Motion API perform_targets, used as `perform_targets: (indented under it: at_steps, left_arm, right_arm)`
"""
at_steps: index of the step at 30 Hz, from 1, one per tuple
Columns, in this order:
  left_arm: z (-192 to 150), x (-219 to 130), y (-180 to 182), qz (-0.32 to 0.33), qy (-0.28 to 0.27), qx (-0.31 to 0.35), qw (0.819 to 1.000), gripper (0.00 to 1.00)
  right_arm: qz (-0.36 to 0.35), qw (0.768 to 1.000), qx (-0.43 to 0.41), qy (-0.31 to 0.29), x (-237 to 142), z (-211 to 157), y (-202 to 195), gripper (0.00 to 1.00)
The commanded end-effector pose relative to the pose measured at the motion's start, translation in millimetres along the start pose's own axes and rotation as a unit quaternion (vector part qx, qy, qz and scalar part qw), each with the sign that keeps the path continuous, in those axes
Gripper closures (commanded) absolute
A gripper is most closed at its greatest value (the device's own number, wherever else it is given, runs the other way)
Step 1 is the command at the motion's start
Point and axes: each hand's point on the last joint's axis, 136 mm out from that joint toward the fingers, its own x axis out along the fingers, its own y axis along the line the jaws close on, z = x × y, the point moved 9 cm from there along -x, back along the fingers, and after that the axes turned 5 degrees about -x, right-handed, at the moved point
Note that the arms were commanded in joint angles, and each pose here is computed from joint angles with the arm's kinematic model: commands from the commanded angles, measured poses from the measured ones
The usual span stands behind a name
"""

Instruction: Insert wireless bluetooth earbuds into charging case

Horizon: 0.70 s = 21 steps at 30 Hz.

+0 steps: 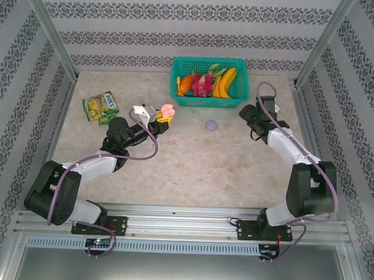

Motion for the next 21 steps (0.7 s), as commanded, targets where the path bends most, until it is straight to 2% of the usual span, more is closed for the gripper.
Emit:
perform_targets:
  at_steps: [1,7,11,21]
  left_arm:
    - [7,-1,-6,-0.005,-0.017,0.019,1.0,1.0]
    - [3,8,-2,-0.005,-0.014,0.018,1.0,1.0]
    - [1,15,1,-0.009,-0.017,0.019,1.0,1.0]
    - [0,26,6,-0.016,-0.014,0.019,1.0,1.0]
  right_arm:
    - [-0.028,0.998,0.058,-0.005,9,24,-14,0.31]
    - [-0.115,0.986,0.12,0.001,29,62,-53,0.31]
    - [-0.149,0.978,0.148,0.012,42,76,-71,0.32]
    - [-0.185,0.973,0.131,0.048,83,100,-97,0.36]
